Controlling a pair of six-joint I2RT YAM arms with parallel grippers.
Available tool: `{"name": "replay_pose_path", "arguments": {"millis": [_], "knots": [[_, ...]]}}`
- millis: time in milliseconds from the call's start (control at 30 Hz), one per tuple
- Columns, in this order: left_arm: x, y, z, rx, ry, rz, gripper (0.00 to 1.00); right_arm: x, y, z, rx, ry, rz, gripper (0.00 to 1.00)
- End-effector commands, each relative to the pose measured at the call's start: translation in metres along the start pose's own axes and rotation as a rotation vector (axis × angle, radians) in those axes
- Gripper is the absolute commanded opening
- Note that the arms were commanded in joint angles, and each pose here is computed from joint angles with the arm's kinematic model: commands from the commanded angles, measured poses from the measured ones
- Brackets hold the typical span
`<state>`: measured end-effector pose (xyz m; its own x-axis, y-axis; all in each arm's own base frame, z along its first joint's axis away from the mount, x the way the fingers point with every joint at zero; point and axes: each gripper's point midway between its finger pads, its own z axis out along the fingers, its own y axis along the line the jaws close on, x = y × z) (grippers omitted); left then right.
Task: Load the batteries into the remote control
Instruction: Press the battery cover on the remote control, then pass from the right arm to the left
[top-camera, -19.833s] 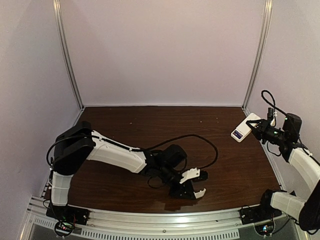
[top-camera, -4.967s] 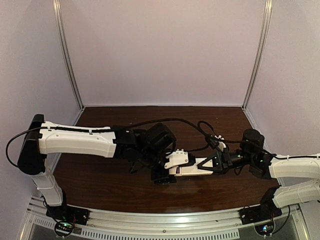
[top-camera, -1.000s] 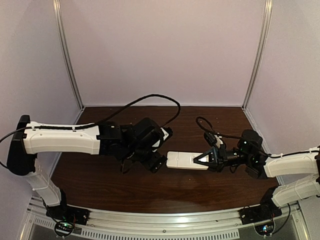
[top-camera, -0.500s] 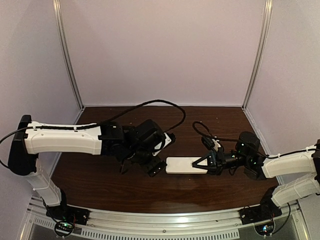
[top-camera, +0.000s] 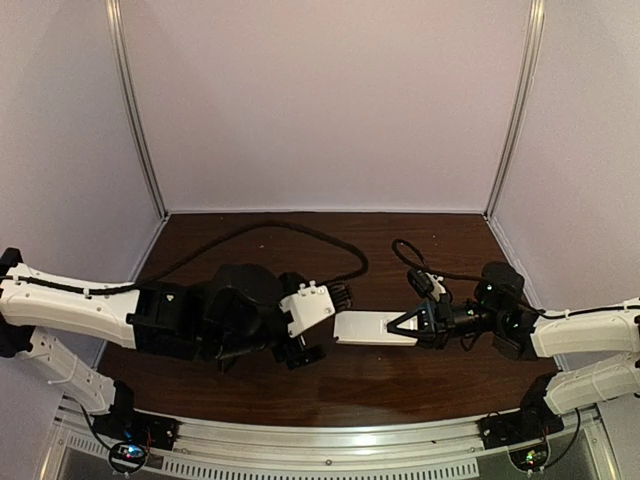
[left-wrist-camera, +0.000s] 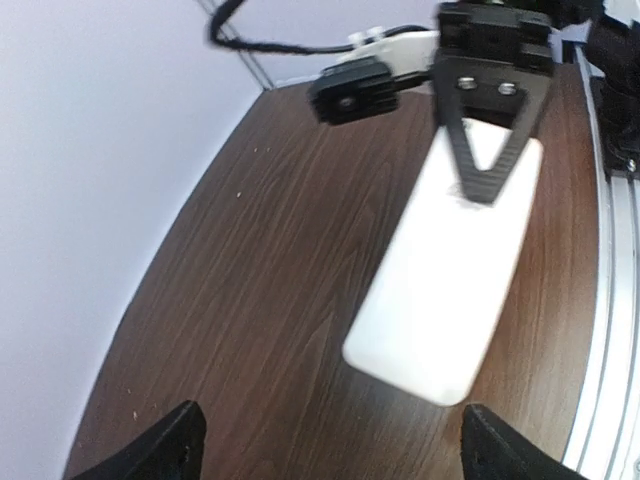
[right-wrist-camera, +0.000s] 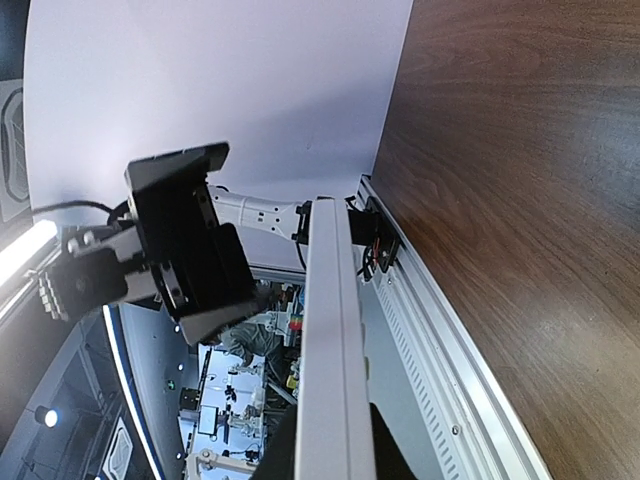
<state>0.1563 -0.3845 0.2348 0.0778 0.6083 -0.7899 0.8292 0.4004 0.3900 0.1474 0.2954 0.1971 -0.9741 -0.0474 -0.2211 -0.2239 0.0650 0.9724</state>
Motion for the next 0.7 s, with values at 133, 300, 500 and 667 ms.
{"name": "replay_pose_path", "arguments": {"millis": [133,300,500,667], "knots": [[-0.021,-0.040,0.028,-0.202,0.041,0.474,0.80,-0.013,0.008,0.000,-0.015,-0.055,0.029,0.00],[-0.019,-0.053,0.044,-0.242,0.078,0.591,0.73,-0.011,0.002,0.000,-0.008,-0.056,0.068,0.00],[-0.022,-0.061,0.059,-0.293,0.089,0.686,0.63,-0.008,-0.002,0.000,-0.020,-0.055,0.107,0.00],[-0.023,-0.063,0.069,-0.327,0.094,0.758,0.53,-0.006,0.000,0.001,-0.034,-0.047,0.119,0.00]]}}
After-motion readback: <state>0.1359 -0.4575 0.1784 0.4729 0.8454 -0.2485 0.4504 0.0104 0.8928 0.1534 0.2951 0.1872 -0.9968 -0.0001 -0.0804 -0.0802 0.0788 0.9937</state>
